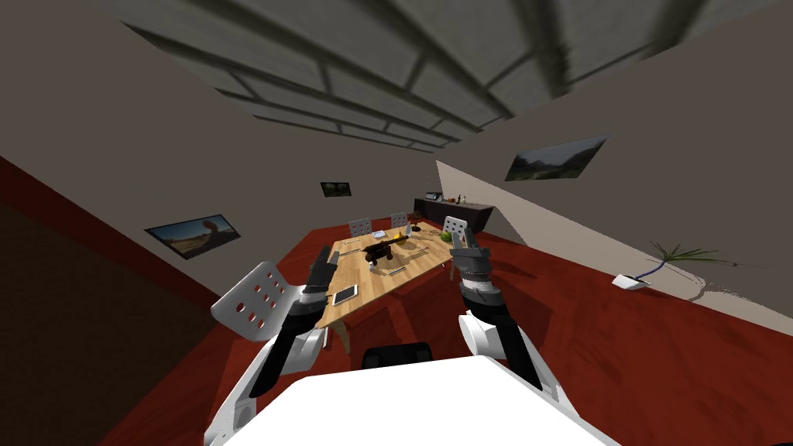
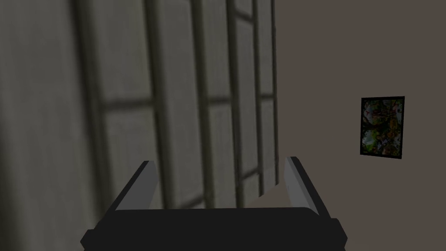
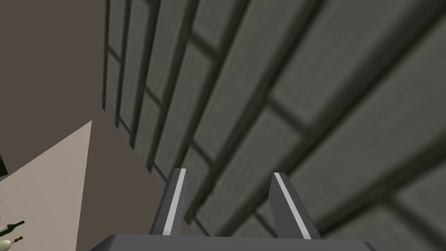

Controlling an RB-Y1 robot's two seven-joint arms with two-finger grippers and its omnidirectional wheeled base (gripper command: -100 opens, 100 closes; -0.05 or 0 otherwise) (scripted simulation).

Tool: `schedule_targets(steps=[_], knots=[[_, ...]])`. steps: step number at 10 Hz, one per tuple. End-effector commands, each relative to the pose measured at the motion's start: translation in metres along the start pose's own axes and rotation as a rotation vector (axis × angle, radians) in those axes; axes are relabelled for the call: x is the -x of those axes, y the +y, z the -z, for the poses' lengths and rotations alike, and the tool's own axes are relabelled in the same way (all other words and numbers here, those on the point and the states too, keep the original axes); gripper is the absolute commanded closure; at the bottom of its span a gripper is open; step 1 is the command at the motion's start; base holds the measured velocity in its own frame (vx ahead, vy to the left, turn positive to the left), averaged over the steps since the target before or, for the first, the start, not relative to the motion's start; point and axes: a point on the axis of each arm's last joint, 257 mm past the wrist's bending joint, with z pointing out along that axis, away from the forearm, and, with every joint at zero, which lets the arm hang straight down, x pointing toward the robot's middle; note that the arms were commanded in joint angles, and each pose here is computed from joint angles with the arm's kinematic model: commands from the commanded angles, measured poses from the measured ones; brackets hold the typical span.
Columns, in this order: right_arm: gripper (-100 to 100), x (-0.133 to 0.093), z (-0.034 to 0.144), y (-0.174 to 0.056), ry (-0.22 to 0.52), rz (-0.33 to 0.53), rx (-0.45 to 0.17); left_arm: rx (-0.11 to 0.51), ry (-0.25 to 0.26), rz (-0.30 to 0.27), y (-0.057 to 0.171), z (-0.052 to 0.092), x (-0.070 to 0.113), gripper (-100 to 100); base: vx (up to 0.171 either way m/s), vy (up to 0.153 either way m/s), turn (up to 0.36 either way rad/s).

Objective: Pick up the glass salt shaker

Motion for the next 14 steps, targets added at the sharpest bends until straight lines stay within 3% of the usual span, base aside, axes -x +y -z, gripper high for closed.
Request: schedule_targets(steps=[1, 7, 12, 14], knots=[[0, 0.000, 0.000, 0.000, 0.000, 0.000, 0.000, 0.039, 0.020, -0.024, 0.021, -0.001, -0.004, -100, -0.037, -0.043, -0.065], [0, 0.000, 0.000, 0.000, 0.000, 0.000, 0.000, 0.212, 0.103, -0.145, 0.107, 0.003, -0.017, -100, -0.051, -0.075, -0.109], [0, 0.000, 0.000, 0.000, 0.000, 0.000, 0.000, 0.303, 0.139, -0.203, 0.149, 0.012, -0.018, -100, -0.012, -0.047, -0.060], [0, 0.000, 0.000, 0.000, 0.000, 0.000, 0.000, 0.382, 0.173, -0.267, 0.183, 0.020, -0.015, -100, -0.001, -0.070, -0.115]])
